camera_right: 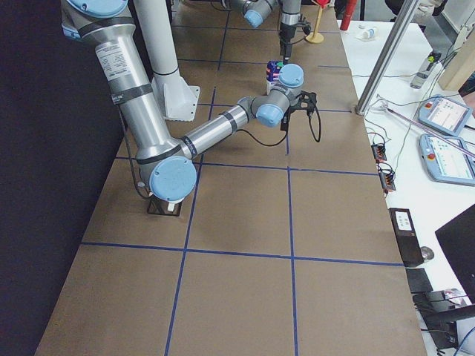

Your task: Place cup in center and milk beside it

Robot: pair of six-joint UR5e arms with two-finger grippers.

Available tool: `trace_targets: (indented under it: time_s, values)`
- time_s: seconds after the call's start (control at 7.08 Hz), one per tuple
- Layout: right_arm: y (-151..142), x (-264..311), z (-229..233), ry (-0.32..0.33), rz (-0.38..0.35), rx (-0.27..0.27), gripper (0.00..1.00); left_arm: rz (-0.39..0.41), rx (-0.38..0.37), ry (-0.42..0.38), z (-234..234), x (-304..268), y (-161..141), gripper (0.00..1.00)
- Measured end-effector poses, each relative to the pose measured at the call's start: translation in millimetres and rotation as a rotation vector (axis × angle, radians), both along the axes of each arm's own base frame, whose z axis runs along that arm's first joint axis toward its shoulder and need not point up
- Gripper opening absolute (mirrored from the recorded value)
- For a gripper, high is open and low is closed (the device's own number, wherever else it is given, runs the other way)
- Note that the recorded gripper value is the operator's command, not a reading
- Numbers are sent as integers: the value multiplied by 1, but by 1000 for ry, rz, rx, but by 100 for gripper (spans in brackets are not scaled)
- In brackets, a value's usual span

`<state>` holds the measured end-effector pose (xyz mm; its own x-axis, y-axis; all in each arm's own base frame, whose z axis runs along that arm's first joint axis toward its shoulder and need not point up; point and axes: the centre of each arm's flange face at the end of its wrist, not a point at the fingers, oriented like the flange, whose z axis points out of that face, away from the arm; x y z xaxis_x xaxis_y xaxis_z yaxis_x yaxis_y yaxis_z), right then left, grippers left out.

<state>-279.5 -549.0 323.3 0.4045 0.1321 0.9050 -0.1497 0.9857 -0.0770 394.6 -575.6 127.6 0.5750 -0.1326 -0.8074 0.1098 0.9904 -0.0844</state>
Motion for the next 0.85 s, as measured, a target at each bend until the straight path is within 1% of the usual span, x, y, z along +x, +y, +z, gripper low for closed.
trace_targets:
  time_s: [0.14, 0.28, 0.42, 0.57, 0.71, 0.85]
  values:
    - [2, 8, 2, -1, 6, 2, 100, -25, 54, -4, 3, -50, 3, 100]
    - [0, 30, 9, 6, 18, 21, 100, -11, 124, -36, 23, -100, 9, 100]
    - [-10, 69, 29, 33, 20, 71, 100, 16, 183, -79, 56, -150, 11, 100]
    - [-21, 120, 61, 86, 2, 132, 100, 55, 215, -114, 101, -196, 7, 100]
    - [-30, 175, 93, 156, -34, 193, 100, 109, 247, -143, 157, -247, 2, 100]
    - [-33, 226, 126, 231, -91, 247, 100, 155, 277, -162, 208, -301, -2, 100]
